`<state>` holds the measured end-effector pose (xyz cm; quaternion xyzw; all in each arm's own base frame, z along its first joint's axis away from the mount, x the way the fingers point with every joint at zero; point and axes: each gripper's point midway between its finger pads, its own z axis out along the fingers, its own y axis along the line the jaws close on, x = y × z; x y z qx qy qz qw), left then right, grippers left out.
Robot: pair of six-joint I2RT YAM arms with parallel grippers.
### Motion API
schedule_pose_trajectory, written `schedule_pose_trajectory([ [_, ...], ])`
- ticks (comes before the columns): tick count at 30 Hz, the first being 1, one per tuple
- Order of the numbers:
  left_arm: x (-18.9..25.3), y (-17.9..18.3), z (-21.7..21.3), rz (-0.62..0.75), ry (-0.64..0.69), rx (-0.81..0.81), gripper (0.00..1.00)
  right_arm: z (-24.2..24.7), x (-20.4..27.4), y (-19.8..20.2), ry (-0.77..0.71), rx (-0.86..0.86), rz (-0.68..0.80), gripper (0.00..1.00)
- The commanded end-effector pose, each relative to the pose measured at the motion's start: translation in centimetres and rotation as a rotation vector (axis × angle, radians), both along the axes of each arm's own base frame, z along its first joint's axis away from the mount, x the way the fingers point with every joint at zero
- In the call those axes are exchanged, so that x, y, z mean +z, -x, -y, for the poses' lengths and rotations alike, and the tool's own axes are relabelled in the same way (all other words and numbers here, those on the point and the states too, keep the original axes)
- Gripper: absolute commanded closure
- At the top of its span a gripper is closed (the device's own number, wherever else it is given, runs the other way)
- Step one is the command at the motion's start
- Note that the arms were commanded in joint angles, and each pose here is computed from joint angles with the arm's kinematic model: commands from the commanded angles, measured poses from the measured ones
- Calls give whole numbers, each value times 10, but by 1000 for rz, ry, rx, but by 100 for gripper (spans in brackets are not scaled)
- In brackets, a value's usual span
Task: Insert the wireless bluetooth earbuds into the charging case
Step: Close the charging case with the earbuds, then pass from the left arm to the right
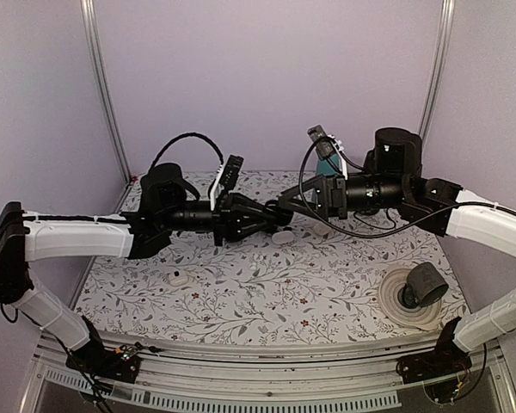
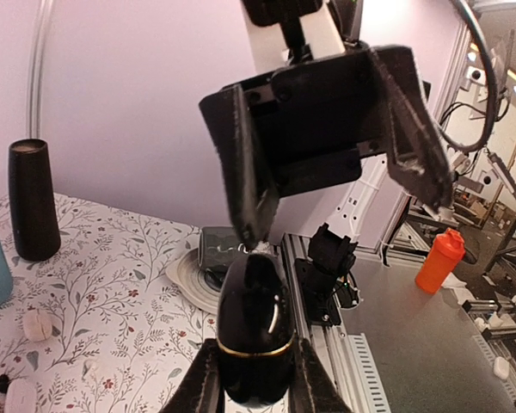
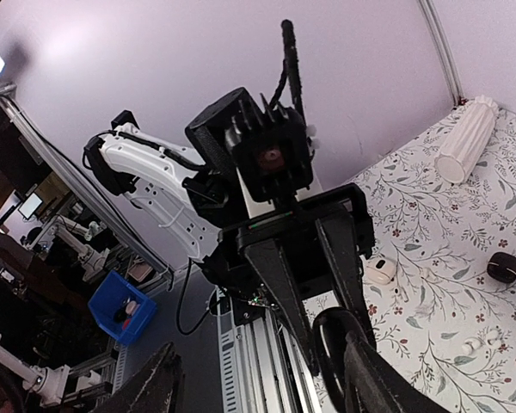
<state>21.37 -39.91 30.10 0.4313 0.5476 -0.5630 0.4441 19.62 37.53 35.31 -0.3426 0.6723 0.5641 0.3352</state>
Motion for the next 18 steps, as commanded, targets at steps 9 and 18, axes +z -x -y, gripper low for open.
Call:
schedule_pose_trajectory([
  [9, 19, -4, -3, 7, 59, -25, 100, 17, -10, -31, 76, -233, 43, 37],
  [18, 27, -1, -4, -33, 87, -59, 100, -1, -20, -13, 40, -99, 43, 47],
])
